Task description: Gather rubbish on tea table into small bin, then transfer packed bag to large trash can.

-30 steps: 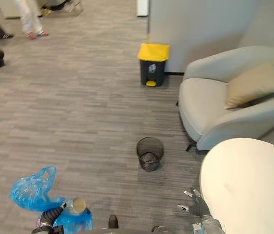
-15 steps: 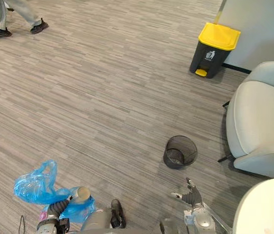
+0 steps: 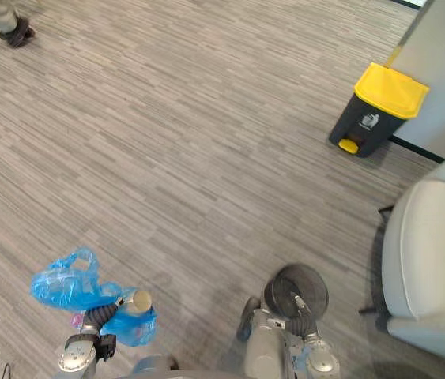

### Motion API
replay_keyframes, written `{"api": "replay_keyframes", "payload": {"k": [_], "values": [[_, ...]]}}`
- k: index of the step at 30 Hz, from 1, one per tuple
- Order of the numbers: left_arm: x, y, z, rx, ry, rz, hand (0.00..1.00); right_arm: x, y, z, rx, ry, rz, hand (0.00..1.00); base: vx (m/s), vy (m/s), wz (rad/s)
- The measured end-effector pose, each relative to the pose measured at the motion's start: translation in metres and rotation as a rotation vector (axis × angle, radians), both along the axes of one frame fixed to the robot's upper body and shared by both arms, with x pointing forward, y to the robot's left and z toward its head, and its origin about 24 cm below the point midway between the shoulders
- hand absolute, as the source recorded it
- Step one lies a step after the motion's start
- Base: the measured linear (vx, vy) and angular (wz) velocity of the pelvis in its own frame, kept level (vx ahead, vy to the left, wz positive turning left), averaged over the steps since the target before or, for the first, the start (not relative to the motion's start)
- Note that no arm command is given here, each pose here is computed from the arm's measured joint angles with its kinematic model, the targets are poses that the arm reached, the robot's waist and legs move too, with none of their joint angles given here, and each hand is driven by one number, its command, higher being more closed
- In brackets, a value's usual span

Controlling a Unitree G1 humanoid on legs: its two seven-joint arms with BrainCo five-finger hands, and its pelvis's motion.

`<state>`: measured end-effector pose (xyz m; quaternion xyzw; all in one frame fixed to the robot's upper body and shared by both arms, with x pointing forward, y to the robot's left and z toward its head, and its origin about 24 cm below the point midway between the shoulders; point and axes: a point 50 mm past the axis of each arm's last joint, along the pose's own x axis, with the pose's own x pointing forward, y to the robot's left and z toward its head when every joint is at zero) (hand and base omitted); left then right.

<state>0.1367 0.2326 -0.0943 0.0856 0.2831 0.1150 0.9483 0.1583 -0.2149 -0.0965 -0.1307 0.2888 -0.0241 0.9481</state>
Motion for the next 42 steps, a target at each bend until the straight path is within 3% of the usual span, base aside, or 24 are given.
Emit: {"api": "replay_keyframes", "payload": {"k": [8,11,16,21,27,38,42], "values": [[0.013,-0.006,0.012,-0.015,-0.092,0.003,1.00,0.034,-0.003,0.018,-0.020,-0.106,-0.001,0.00,0.64,-0.108,-1.02],[0.003,-0.001,0.008,-0.004,-0.060,0.019,1.00,0.028,0.007,0.012,0.009,-0.088,-0.008,0.00,0.62,0.200,-1.29],[0.016,-0.011,0.015,-0.002,-0.092,-0.058,1.00,0.013,0.016,0.006,0.030,-0.065,-0.007,0.00,0.59,0.169,-0.85],[0.024,0.001,0.024,0.036,-0.126,-0.057,1.00,0.015,0.025,0.006,0.042,-0.065,0.026,0.00,0.58,0.110,-0.52],[0.027,0.000,0.023,0.012,-0.134,-0.034,1.00,0.008,0.017,0.000,0.025,-0.018,0.014,0.00,0.63,-0.042,-0.18],[0.016,-0.015,0.010,-0.059,-0.094,0.002,1.00,0.038,0.015,0.017,0.012,-0.112,0.007,0.00,0.53,0.041,-0.69],[0.019,-0.011,0.012,-0.044,-0.099,-0.002,1.00,0.023,0.012,0.006,0.006,-0.053,-0.019,0.00,0.45,0.320,-0.53]]}}
